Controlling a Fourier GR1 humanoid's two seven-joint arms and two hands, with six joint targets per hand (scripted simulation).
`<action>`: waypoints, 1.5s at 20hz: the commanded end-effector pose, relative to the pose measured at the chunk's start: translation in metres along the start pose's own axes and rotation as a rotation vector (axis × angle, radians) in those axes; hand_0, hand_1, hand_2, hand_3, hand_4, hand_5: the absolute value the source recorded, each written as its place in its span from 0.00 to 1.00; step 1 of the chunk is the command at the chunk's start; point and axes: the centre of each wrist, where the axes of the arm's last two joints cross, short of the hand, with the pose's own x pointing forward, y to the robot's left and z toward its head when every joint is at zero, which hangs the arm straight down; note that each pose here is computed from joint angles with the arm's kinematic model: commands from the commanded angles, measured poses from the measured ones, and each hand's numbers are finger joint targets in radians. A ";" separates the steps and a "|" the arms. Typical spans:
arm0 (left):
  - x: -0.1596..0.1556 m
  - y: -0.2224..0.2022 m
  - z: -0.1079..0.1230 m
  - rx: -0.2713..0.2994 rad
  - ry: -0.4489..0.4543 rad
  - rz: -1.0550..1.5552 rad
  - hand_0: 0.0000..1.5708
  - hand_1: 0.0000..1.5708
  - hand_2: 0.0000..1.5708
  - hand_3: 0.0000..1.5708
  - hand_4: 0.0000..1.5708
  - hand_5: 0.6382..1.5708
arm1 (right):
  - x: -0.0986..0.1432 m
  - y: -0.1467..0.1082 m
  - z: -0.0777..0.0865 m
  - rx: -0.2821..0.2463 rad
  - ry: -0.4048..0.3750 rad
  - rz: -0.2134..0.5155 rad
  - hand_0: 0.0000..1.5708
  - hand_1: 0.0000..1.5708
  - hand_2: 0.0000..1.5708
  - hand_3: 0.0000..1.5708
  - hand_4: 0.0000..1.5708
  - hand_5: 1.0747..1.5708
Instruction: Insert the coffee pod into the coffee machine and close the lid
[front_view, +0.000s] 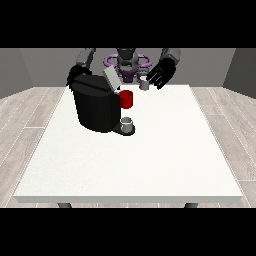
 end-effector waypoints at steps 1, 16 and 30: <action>0.014 0.024 -0.008 0.059 0.001 0.011 0.77 0.77 0.79 0.76 0.31 1.00 | 0.015 0.010 -0.005 0.028 -0.054 -0.010 0.00 0.00 0.00 0.00 0.32 1.00; 0.042 0.030 -0.021 0.073 -0.044 -0.030 0.83 0.83 0.85 0.79 0.31 1.00 | 0.027 0.005 -0.010 -0.005 -0.109 0.016 0.00 0.00 0.00 0.00 0.33 1.00; 0.041 0.019 -0.023 0.048 -0.043 -0.025 0.75 0.75 0.80 0.76 0.32 1.00 | 0.029 0.009 -0.006 -0.041 -0.079 -0.005 0.00 0.00 0.00 0.00 0.32 1.00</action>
